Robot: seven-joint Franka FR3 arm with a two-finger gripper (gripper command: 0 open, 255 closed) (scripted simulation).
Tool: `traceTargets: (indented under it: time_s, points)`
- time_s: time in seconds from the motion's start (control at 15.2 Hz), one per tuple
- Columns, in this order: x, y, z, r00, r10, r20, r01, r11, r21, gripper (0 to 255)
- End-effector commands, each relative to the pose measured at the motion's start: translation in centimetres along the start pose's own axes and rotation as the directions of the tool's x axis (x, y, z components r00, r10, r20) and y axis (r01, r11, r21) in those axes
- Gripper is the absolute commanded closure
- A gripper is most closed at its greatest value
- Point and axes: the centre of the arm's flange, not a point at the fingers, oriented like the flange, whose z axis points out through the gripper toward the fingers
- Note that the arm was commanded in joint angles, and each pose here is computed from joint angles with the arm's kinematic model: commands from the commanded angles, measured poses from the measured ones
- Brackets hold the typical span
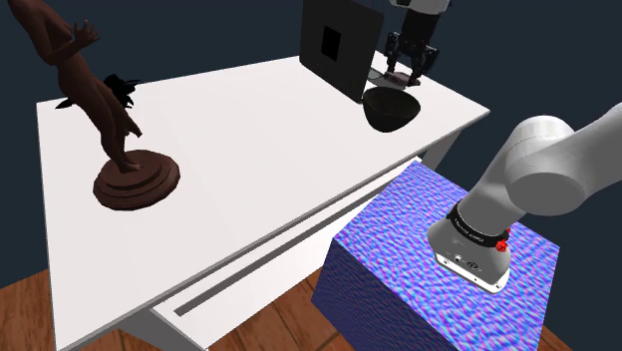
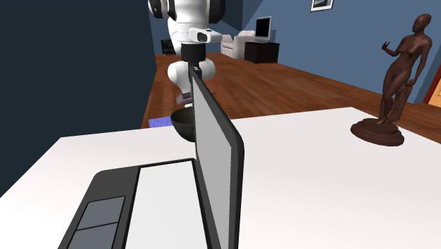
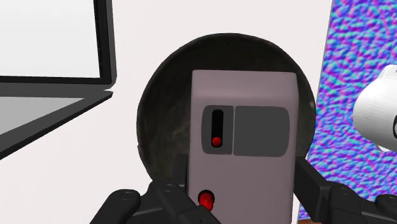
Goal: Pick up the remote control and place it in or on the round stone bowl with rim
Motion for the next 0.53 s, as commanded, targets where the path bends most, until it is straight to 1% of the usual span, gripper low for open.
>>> traceTargets:
  time_s: [0.0,0.46]
  points:
    - [-0.1,-0.1,0.9,1.000,-0.001,0.000,0.001,1.000,0.000,255]
    - [-0.1,0.0,4.6,1.000,-0.001,0.000,0.001,1.000,0.000,255]
